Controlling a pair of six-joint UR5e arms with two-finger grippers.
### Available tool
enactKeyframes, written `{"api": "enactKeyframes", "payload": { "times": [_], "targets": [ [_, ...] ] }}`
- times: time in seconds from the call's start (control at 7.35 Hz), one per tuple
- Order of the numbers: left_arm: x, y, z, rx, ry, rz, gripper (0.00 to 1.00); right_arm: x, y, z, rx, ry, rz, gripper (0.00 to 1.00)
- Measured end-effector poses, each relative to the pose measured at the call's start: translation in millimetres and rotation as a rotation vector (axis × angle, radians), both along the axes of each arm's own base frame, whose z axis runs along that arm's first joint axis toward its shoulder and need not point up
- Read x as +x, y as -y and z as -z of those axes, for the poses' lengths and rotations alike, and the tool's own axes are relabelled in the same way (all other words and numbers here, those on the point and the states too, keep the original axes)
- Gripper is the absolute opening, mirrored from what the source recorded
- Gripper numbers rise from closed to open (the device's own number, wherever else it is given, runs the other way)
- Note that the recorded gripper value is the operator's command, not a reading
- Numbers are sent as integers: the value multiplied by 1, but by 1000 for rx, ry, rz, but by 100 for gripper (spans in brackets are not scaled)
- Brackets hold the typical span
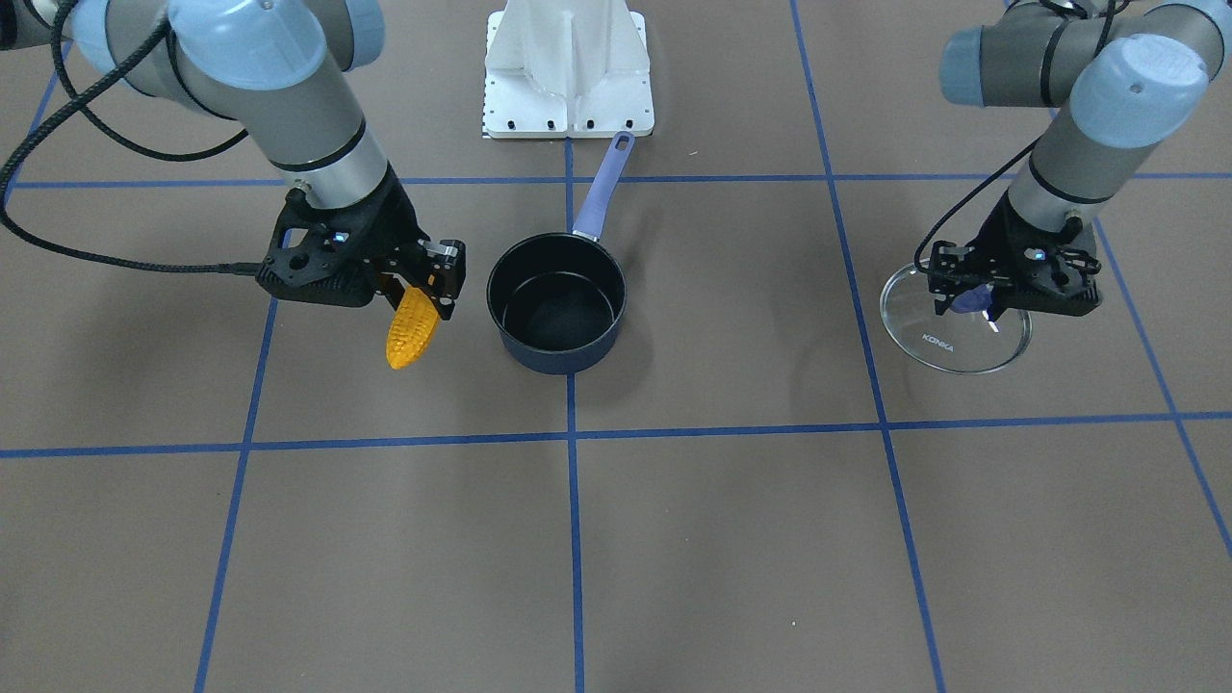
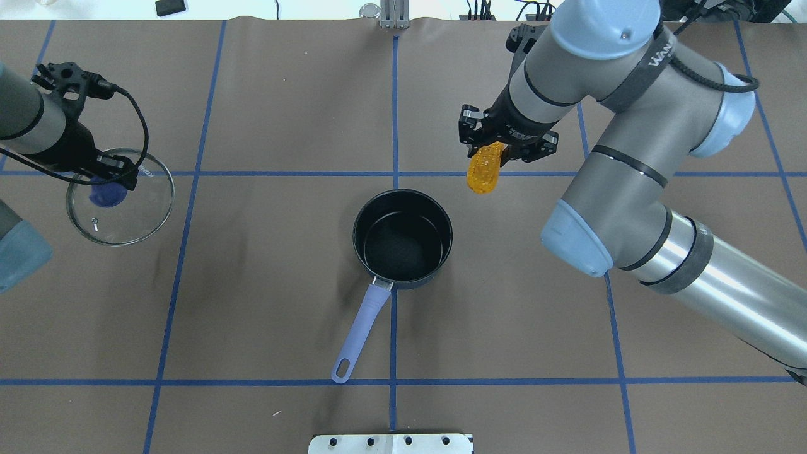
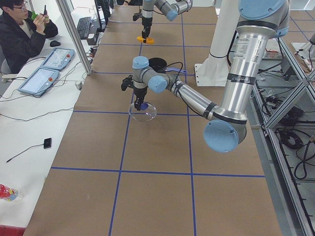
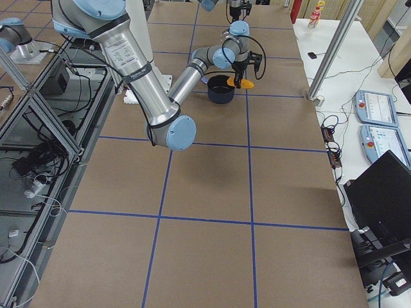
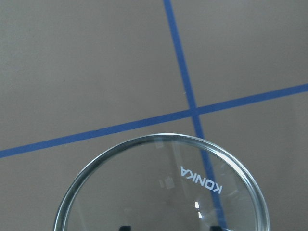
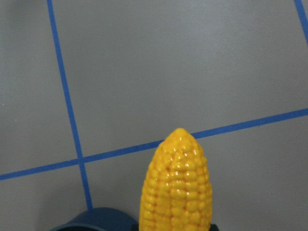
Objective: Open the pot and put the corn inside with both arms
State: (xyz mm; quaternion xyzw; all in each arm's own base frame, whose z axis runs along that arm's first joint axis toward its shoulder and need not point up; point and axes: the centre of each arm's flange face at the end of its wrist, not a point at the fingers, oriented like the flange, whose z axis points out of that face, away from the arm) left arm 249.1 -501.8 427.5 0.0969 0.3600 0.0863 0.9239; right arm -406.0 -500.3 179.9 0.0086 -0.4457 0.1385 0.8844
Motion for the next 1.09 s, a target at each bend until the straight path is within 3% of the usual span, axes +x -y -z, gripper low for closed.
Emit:
{"api": "enactKeyframes", "payload": {
  "times": [0.41,0.68,1.09],
  "targets": [
    [-7,-3,-99,58,-35,-8,45,-48,-32,20,6,-37,-8,0],
    [-9,-6,-128,69,-50,-14,45,-65,-42,30,5,-47,-9,0],
    [-10,-9,-133,65,-56,-19,93,-73,-41,39,6,-46,-10,1]
  ]
}}
